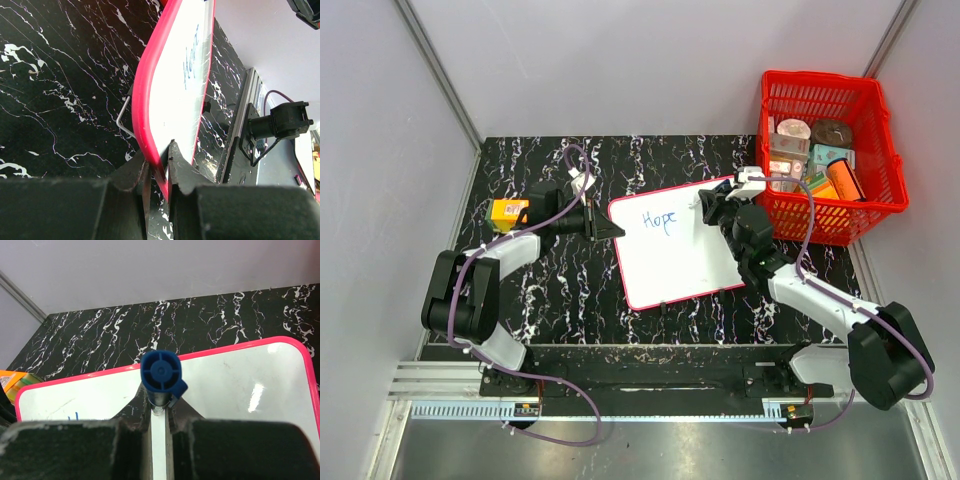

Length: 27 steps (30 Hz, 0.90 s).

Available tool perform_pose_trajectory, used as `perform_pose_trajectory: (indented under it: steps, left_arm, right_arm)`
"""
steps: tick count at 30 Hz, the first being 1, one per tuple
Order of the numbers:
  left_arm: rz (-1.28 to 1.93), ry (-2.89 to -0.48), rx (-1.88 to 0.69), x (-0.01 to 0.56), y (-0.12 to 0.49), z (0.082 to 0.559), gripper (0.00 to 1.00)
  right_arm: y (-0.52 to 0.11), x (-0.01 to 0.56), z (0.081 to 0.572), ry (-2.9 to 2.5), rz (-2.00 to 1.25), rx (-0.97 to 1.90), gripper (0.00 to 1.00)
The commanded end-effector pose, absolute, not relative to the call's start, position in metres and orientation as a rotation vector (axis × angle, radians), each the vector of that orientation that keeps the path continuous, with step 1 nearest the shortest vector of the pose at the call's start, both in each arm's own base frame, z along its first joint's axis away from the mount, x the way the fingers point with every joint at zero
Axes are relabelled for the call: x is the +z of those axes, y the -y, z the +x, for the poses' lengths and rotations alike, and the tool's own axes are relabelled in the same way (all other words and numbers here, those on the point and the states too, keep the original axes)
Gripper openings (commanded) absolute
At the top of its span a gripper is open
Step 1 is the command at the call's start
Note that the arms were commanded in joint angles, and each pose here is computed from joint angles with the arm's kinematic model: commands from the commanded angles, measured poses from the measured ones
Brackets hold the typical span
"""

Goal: Write a sentence on the whiteboard
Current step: Write on the whiteboard with the whiteboard.

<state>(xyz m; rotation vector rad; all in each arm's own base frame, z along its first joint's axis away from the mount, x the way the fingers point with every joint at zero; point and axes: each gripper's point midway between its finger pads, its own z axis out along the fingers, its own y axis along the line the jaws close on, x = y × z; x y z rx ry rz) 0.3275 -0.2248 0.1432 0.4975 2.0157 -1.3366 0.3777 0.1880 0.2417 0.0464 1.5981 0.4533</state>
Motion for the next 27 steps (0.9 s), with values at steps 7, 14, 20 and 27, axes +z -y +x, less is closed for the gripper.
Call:
perform_pose_trajectory:
  steps: [7, 14, 20, 27]
  left_arm:
    - [0.552, -1.992, -1.115, 0.122, 0.209, 0.348, 0.0]
    - [0.545, -1.997, -1.115, 0.12, 0.209, 0.349, 0.0]
    - [0.547, -1.994, -1.113, 0.121, 0.209, 0.349, 0.0]
    - [0.544, -1.995, -1.115, 0.12, 0.209, 0.349, 0.0]
  right_arm:
    - [-0.179, 0.264, 0.381, -1.526, 0.121, 0.456, 0.0]
    - [-0.177, 0.278, 0.384, -1.498, 0.131, 0.449, 0.0]
    - [-0.177, 0.275, 0.387, -1.502, 0.146, 0.439, 0.0]
    - [-0.182, 0.261, 0.386, -1.548, 0.133, 0.454, 0.0]
